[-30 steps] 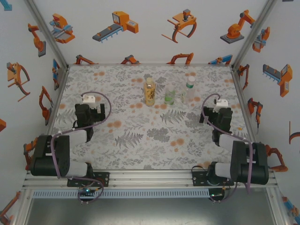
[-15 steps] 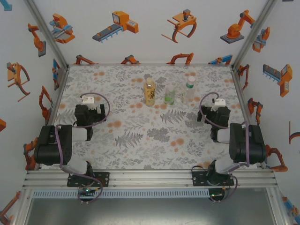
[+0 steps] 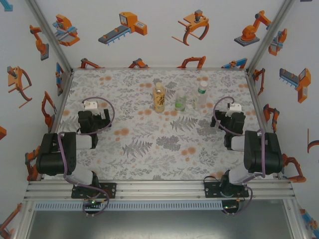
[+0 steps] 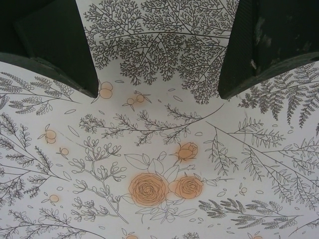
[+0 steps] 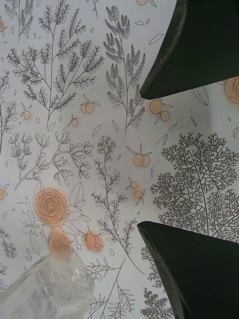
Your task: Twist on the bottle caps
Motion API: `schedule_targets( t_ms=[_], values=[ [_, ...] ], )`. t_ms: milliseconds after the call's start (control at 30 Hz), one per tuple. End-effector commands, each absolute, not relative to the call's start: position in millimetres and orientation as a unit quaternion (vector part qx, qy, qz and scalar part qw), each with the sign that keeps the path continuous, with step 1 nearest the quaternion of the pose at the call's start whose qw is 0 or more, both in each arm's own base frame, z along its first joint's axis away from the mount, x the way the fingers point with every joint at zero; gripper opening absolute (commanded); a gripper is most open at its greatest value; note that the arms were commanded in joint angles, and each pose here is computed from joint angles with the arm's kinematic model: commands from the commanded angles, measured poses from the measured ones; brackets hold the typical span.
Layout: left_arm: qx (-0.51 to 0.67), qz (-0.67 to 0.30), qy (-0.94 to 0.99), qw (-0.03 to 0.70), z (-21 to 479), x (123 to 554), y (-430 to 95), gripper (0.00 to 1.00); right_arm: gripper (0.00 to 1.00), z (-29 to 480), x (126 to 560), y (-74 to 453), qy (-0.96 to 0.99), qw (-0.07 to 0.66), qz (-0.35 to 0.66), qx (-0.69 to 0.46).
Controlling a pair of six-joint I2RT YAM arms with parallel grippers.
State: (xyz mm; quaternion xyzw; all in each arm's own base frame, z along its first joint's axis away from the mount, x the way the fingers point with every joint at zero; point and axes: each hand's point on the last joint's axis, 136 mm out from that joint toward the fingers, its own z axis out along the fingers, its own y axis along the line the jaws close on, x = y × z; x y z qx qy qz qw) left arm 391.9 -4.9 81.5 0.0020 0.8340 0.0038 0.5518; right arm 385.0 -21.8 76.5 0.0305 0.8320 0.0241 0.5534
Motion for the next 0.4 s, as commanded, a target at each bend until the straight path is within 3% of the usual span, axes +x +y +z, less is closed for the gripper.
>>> schedule_targets(
  t_ms=[0, 367],
  values=[
    [-0.008, 0.0, 0.829, 0.56, 88.9, 397.9, -3.6, 0.97, 0.99, 90.0, 392.4, -24.6, 0.819, 0.572, 0.026, 0.037],
    [-0.008, 0.0, 0.829, 0.559, 88.6, 397.7, -3.7, 0.97, 0.99, 88.7, 392.8, -21.1, 0.822, 0.568, 0.023, 0.028]
  ],
)
